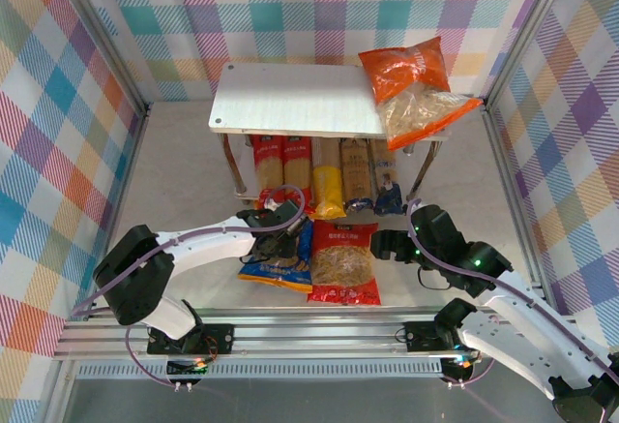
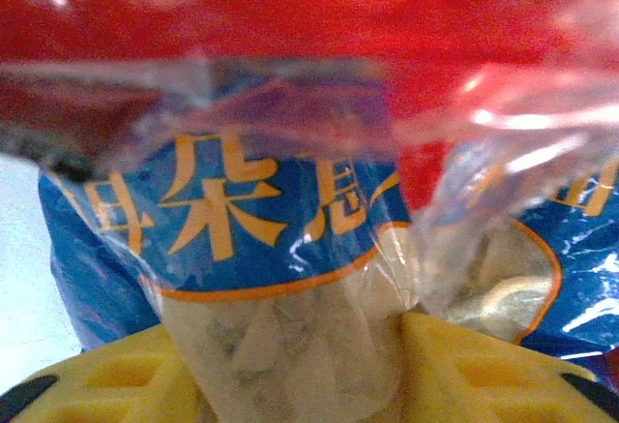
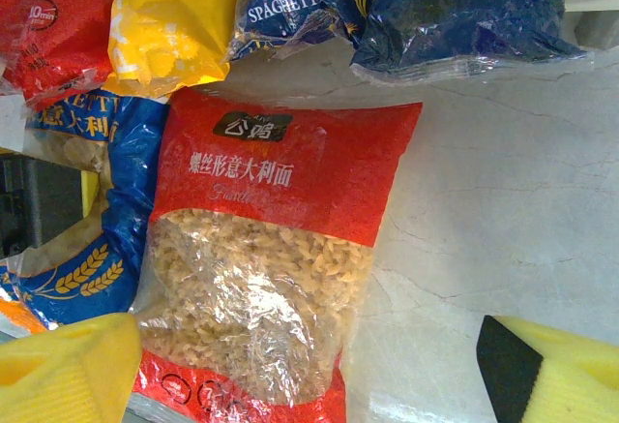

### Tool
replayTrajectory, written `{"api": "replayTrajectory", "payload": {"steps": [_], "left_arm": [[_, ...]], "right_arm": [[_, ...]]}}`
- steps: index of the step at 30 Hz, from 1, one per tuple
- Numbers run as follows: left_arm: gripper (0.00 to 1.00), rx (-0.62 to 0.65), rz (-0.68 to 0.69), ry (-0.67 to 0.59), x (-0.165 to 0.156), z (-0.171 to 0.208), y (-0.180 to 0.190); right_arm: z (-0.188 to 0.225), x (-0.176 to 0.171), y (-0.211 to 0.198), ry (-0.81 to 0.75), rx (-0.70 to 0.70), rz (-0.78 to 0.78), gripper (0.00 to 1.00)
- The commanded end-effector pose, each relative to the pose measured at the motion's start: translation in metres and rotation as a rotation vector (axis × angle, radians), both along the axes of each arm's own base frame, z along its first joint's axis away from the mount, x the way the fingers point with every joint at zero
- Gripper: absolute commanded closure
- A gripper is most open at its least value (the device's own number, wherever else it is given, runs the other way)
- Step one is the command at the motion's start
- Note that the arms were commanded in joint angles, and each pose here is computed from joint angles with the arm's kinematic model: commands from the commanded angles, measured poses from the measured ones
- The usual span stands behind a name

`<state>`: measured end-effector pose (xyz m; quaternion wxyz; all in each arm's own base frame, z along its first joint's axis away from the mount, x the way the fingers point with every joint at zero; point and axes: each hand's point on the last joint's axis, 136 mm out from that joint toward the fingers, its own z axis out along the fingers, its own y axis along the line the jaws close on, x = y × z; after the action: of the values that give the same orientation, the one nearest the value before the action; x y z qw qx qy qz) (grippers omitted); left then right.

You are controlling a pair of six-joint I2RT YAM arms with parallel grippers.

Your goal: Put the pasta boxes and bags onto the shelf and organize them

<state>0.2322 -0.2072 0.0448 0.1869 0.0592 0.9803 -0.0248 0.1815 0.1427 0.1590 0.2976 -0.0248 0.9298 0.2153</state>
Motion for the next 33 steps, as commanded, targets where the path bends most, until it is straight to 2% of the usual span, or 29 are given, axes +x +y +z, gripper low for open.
{"api": "replayTrajectory", "payload": {"steps": [1, 3, 8, 17, 21, 33], "left_arm": [[0.63, -0.012, -0.058, 0.197, -0.040, -0.032, 0.004], [0.76, -0.023, -0.073, 0.203, -0.043, -0.030, 0.003], [1.00, -0.044, -0.106, 0.209, -0.051, -0.021, 0.005], [1.00, -0.080, -0.143, 0.220, -0.064, 0.003, 0.009], [1.00, -0.141, -0.159, 0.229, -0.073, 0.019, 0.006], [1.00, -0.378, -0.220, 0.088, -0.090, 0.126, 0.005]], "right_arm": [[0.015, 0.003, 0.004, -0.039, 0.032, 0.002, 0.10], [0.016, 0.003, 0.003, -0.040, 0.033, 0.000, 0.10], [0.019, 0.001, -0.001, -0.047, 0.030, -0.010, 0.10], [0.024, 0.002, -0.003, -0.059, 0.038, -0.028, 0.10], [0.026, 0.003, -0.003, -0.064, 0.036, -0.028, 0.10], [0.026, 0.009, 0.001, -0.058, 0.027, -0.032, 0.10]]}}
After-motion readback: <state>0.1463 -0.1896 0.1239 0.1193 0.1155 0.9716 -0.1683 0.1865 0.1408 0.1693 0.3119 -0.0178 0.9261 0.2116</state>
